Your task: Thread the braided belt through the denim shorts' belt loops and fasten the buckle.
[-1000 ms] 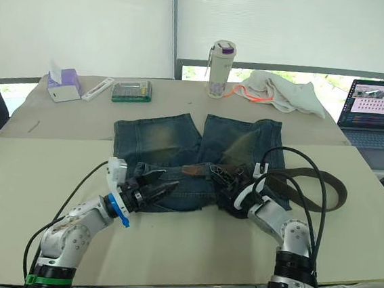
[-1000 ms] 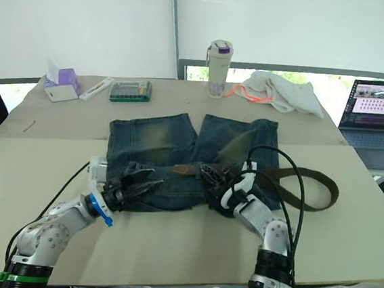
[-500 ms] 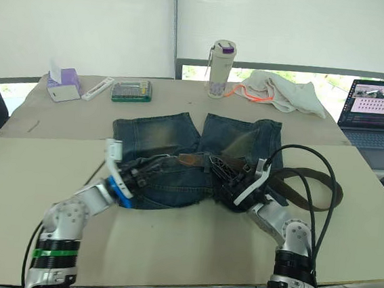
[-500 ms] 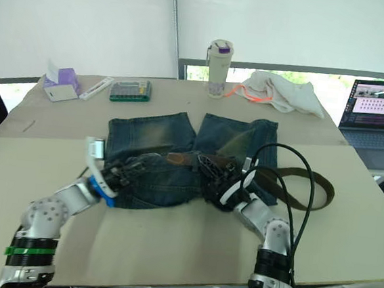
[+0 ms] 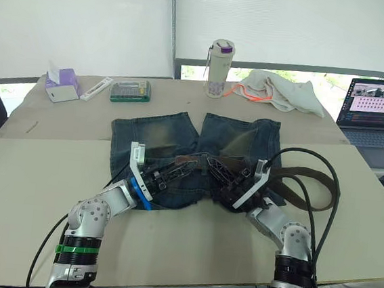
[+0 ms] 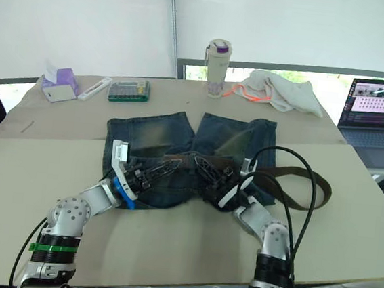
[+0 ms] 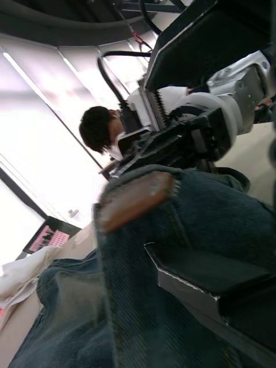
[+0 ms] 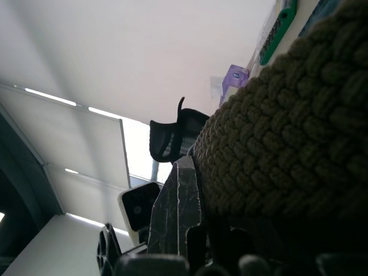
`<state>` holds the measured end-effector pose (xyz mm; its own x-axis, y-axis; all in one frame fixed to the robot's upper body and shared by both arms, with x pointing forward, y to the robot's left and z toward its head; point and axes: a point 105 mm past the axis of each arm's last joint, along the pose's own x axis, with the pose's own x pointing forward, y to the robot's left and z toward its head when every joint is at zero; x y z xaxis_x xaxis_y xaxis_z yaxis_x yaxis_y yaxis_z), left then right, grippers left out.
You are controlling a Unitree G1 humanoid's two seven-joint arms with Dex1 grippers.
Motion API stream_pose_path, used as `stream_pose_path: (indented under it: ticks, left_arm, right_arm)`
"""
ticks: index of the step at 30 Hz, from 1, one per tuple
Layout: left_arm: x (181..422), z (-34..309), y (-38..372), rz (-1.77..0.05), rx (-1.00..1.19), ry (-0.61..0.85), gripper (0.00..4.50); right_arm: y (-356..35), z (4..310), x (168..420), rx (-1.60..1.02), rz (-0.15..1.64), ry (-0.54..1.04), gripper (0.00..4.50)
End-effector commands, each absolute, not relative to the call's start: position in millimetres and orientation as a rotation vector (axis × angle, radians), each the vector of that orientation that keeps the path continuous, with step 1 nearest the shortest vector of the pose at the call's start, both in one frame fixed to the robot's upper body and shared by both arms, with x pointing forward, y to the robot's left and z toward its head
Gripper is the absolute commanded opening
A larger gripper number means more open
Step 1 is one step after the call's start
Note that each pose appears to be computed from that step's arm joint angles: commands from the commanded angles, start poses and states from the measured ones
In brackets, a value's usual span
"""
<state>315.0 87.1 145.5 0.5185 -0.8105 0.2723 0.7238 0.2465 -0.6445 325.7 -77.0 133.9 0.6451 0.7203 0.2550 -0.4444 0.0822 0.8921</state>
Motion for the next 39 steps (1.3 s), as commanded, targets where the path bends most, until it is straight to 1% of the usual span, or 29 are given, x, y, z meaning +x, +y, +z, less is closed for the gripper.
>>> stream_pose_path:
  ticks: [1, 2, 3, 8, 9, 10, 11, 12, 13, 17, 20, 23, 24, 27, 29, 33, 39]
  left_arm:
    - [318, 159, 90, -1.054, -0.803, 0.062, 3.65]
    - [319, 158, 91, -1.040, -0.808, 0.063, 3.32]
    - [320, 157, 90, -1.038, -0.811, 0.068, 2.90]
    - [315, 151, 84, -1.060, -0.803, 0.096, 1.26]
    - [316, 150, 83, -1.056, -0.800, 0.098, 1.01]
    - [316, 149, 83, -1.053, -0.797, 0.098, 0.53]
    - [318, 148, 84, -1.042, -0.800, 0.098, 0.22]
    - [319, 147, 85, -1.030, -0.794, 0.101, 0.02]
    - [321, 145, 86, -1.016, -0.790, 0.103, 0.00]
    - [322, 140, 91, -0.989, -0.761, 0.116, 0.00]
    - [323, 135, 99, -0.947, -0.730, 0.124, 0.00]
    - [323, 131, 104, -0.925, -0.690, 0.135, 0.00]
    - [322, 130, 105, -0.920, -0.670, 0.140, 0.00]
    - [321, 124, 112, -0.889, -0.614, 0.154, 0.00]
    - [321, 121, 114, -0.883, -0.591, 0.159, 0.00]
    - [323, 120, 114, -0.880, -0.583, 0.157, 0.00]
    - [327, 127, 100, -0.900, -0.585, 0.130, 0.00]
  right_arm:
    - [-76, 147, 324, 1.172, 0.933, 0.221, 0.00]
    - [-76, 147, 324, 1.164, 0.931, 0.223, 0.00]
    - [-75, 146, 324, 1.160, 0.931, 0.226, 0.00]
    - [-75, 146, 324, 1.147, 0.935, 0.227, 0.00]
    - [-75, 145, 323, 1.121, 0.939, 0.230, 0.00]
    - [-75, 144, 322, 1.102, 0.942, 0.233, 0.00]
    - [-75, 143, 323, 1.064, 0.940, 0.226, 0.00]
    - [-77, 142, 324, 1.038, 0.931, 0.215, 0.39]
    - [-80, 144, 322, 1.032, 0.939, 0.198, 0.85]
    - [-93, 148, 312, 0.955, 0.964, 0.183, 2.11]
    - [-120, 141, 295, 0.742, 0.958, 0.234, 3.17]
    - [-146, 134, 289, 0.548, 0.910, 0.284, 4.25]
    - [-160, 135, 288, 0.482, 0.887, 0.290, 4.45]
    - [-189, 140, 287, 0.317, 0.837, 0.318, 4.45]
    - [-198, 136, 286, 0.226, 0.822, 0.364, 4.45]
    - [-202, 124, 296, 0.129, 0.749, 0.402, 4.45]
    - [-193, 125, 302, 0.121, 0.759, 0.392, 4.45]
